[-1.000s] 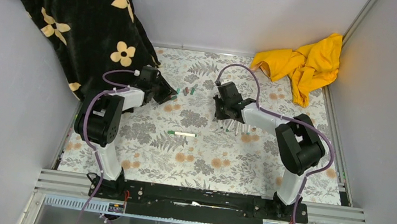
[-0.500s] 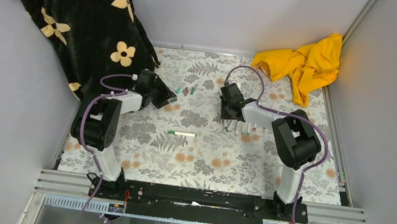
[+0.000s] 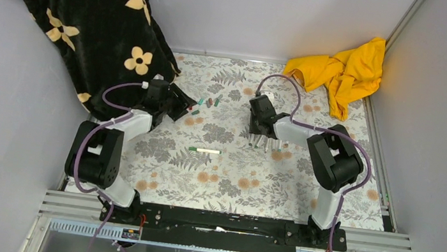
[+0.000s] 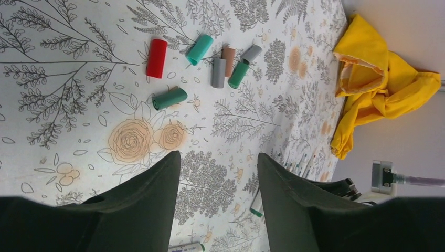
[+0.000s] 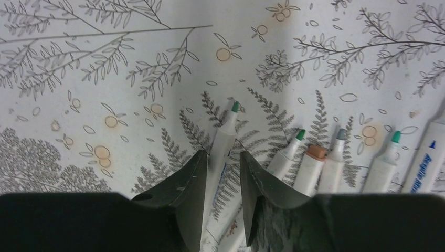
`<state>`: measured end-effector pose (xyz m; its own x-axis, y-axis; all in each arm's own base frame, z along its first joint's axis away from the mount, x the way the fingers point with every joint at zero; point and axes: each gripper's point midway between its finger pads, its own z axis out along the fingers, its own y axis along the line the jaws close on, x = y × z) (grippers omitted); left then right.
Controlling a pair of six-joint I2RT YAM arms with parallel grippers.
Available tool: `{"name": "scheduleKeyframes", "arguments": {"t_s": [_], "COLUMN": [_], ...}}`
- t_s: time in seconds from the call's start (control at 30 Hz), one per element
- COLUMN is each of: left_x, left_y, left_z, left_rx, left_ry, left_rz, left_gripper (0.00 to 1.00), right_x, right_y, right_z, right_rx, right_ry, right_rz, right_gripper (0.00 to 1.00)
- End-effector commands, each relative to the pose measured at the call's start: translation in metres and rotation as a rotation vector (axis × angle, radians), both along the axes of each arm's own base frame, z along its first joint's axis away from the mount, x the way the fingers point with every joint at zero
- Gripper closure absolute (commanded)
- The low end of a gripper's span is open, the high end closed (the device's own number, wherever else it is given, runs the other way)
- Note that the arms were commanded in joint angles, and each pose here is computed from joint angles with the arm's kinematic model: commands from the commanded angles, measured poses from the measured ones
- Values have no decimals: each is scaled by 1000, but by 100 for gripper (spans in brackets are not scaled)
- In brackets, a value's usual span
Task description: Open the pen caps
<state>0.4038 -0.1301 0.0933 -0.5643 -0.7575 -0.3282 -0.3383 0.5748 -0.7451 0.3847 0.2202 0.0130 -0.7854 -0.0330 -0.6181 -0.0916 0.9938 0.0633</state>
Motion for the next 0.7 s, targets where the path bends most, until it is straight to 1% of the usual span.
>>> {"name": "scheduleKeyframes", "arguments": {"t_s": [0.0, 0.1, 0.23, 0.3, 0.43, 0.5, 0.57, 0.67], "left_x": [0, -5, -14, -19, -28, -32, -36, -42], "left_y": [-2, -2, -4, -7, -10, -10, -10, -8], "left_z": [30, 42, 50, 53, 60, 62, 65, 69], "left_rx": [-31, -54, -101, -123, -160, -169, -176, -179], "left_ry": [-99, -149, -174, -180, -203, -207, -211, -222], "left_rz": [1, 6, 5, -6, -19, -24, -25, -19], "left_gripper": [37, 34, 25, 21, 13, 10, 9, 8], "right_x": [18, 22, 11, -6, -37, -51, -64, -79], "right_y": [-3, 13, 49, 68, 104, 115, 126, 138], "right_z": [58, 93, 116, 116, 109, 102, 95, 85], "right_rx": [7, 4, -9, -6, 51, 83, 112, 115], "right_ry": [-192, -285, -314, -285, -225, -186, -149, -116], "right_rz": [34, 155, 375, 514, 713, 782, 842, 904], "right_gripper": [62, 60, 58, 57, 55, 55, 55, 55]}}
